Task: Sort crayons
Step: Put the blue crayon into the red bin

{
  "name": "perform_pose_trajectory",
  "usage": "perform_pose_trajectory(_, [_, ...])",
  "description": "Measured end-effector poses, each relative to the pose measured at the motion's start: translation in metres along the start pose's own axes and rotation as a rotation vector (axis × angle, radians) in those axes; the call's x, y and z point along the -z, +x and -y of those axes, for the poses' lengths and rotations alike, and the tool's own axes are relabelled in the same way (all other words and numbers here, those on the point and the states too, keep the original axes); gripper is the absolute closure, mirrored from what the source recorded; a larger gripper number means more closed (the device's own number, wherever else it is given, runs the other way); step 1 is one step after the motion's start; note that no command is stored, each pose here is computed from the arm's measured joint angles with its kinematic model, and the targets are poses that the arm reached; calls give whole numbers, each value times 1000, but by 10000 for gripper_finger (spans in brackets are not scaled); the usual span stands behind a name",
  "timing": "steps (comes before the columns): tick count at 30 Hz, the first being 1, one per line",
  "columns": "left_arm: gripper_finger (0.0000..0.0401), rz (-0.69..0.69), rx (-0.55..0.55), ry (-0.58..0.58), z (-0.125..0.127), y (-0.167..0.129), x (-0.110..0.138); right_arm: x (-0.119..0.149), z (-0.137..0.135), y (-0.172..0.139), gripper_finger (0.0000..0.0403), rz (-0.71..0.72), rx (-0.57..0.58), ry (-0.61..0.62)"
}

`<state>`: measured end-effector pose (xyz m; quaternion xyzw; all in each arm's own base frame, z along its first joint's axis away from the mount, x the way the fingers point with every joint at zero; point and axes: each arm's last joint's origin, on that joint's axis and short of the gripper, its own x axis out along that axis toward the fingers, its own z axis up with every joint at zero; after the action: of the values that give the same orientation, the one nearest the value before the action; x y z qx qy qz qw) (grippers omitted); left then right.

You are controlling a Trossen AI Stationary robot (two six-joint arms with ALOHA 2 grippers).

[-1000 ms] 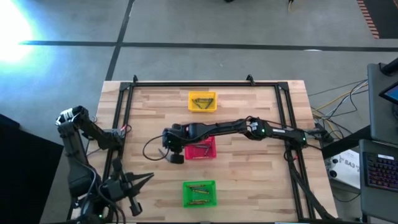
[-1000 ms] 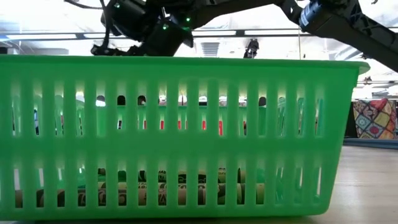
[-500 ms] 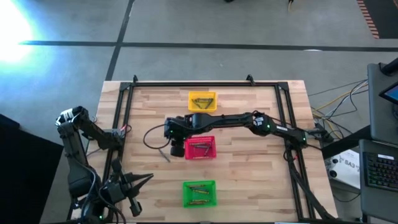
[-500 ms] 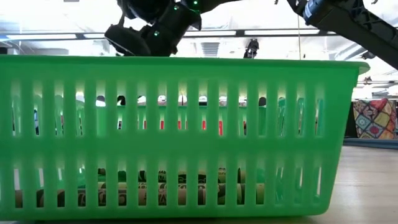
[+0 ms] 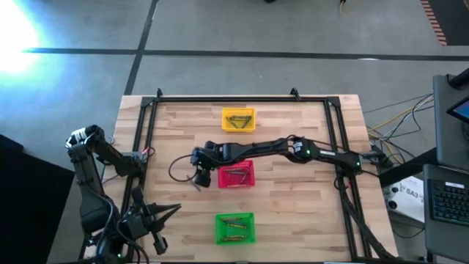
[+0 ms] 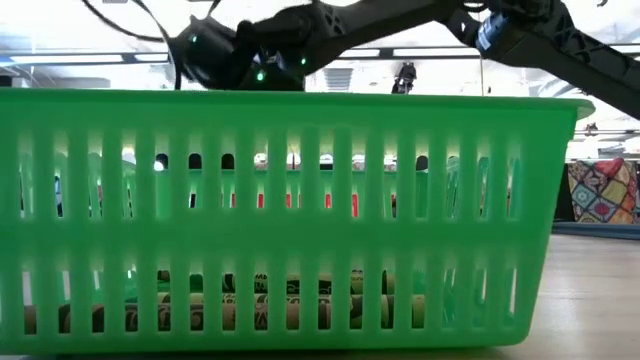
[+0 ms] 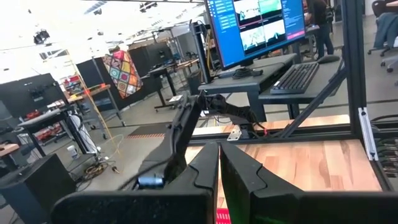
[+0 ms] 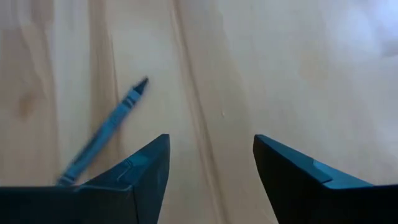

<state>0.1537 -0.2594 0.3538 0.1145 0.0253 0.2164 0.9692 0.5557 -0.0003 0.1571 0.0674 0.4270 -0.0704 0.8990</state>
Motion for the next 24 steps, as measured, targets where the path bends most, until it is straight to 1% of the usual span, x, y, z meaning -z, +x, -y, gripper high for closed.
perform_pose_trajectory(3, [401, 0, -1, 7, 0, 0, 0, 3, -6, 8, 179, 22, -11, -18])
perform_pose_trajectory(7, [401, -1, -3, 14, -1, 1, 1, 8, -22, 17, 179, 52, -46, -39])
perform_pose_trajectory(11, [401, -1, -3, 13, -1, 1, 1, 16, -32, 23, 179, 66, -47, -58])
perform_pose_trajectory(15, [401, -1, -3, 15, -1, 1, 1, 18, -39, 22, 179, 65, -50, -78])
perform_pose_trajectory(20, [401, -1, -3, 18, -1, 1, 1, 23, -54, 21, 179, 58, -68, -139])
perform_pose_trajectory(24, [401, -1, -3, 19, -1, 1, 1, 18, -64, 15, 179, 98, -72, -185])
